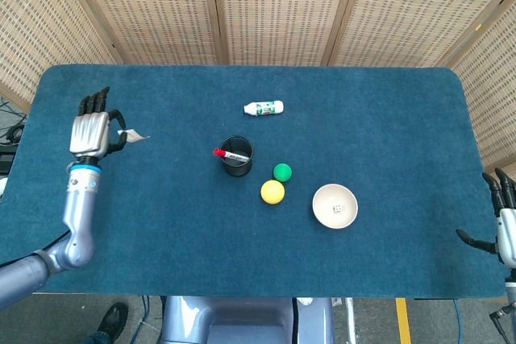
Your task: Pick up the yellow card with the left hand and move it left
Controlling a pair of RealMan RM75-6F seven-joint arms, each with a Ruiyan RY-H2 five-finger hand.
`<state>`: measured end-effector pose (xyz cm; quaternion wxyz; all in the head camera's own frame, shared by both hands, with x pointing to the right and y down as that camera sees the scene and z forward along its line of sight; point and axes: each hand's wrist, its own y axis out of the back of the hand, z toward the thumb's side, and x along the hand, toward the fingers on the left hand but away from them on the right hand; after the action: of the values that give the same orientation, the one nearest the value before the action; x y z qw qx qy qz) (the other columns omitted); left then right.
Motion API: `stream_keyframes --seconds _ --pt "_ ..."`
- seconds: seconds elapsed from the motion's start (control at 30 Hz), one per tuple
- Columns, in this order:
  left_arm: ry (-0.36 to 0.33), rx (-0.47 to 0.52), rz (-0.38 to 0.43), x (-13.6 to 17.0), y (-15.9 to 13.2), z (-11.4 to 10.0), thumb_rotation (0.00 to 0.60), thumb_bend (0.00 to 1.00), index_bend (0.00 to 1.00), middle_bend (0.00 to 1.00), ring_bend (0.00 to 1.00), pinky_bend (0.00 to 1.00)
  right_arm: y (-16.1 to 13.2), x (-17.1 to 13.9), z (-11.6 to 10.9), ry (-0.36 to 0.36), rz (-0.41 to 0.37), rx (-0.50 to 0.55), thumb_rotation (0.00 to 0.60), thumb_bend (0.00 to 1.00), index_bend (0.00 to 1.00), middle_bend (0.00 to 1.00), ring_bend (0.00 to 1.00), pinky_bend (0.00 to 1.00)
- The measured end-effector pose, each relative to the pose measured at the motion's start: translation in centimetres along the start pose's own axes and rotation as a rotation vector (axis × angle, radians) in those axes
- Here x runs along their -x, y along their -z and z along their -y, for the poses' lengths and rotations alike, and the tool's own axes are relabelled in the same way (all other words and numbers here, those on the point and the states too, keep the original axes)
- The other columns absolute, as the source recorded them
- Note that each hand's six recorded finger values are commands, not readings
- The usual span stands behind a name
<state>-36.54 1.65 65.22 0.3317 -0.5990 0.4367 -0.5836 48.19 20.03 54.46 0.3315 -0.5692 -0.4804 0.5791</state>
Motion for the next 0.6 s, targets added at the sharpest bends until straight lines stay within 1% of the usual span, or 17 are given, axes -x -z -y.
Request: stream_keyframes --seconds 0.03,0.1,0.23,0.43,0.5,0.53,0.6 --pt "-0.007 0.005 0.0 0.5 0.6 -0.4 0.6 0.0 0.0 0.0 0.0 0.0 0.0 0.0 0.0 0.001 -0.002 0.0 0.6 0.0 0.0 0.0 0.0 0.0" --pt "-0.021 0.013 -0.001 1.7 2.1 -1.2 0.6 0.0 0.0 0.0 0.0 0.0 -0.1 -0.1 -0.1 0.004 -0.007 -0.001 0.6 0.0 0.0 0.0 0.0 0.0" --pt "-0.027 0.013 0.005 4.6 5.0 -1.9 0.6 0.0 0.0 0.0 0.0 0.0 -0.4 -0.2 -0.3 0.012 -0.021 -0.005 0.6 0.0 0.0 0.0 0.0 0.0" --pt "-0.024 0.023 -0.012 10.3 9.4 -2.0 0.6 0.0 0.0 0.0 0.0 0.0 -0.9 -0.6 -0.5 0.027 -0.045 -0.015 0.6 0.0 0.0 0.0 0.0 0.0" --pt "-0.036 0.036 -0.022 12.9 11.0 -2.2 0.6 0.0 0.0 0.0 0.0 0.0 -1.2 -0.8 -0.6 0.037 -0.055 -0.021 0.6 0.0 0.0 0.0 0.0 0.0" --pt "-0.038 0.04 -0.023 13.6 11.3 -2.3 0.6 0.0 0.0 0.0 0.0 0.0 -1.3 -0.9 -0.6 0.041 -0.058 -0.024 0.6 0.0 0.0 0.0 0.0 0.0" --pt "-0.035 0.052 -0.029 16.1 12.5 -2.4 0.6 0.0 0.0 0.0 0.0 0.0 -1.5 -1.1 -0.7 0.049 -0.064 -0.026 0.6 0.0 0.0 0.0 0.0 0.0"
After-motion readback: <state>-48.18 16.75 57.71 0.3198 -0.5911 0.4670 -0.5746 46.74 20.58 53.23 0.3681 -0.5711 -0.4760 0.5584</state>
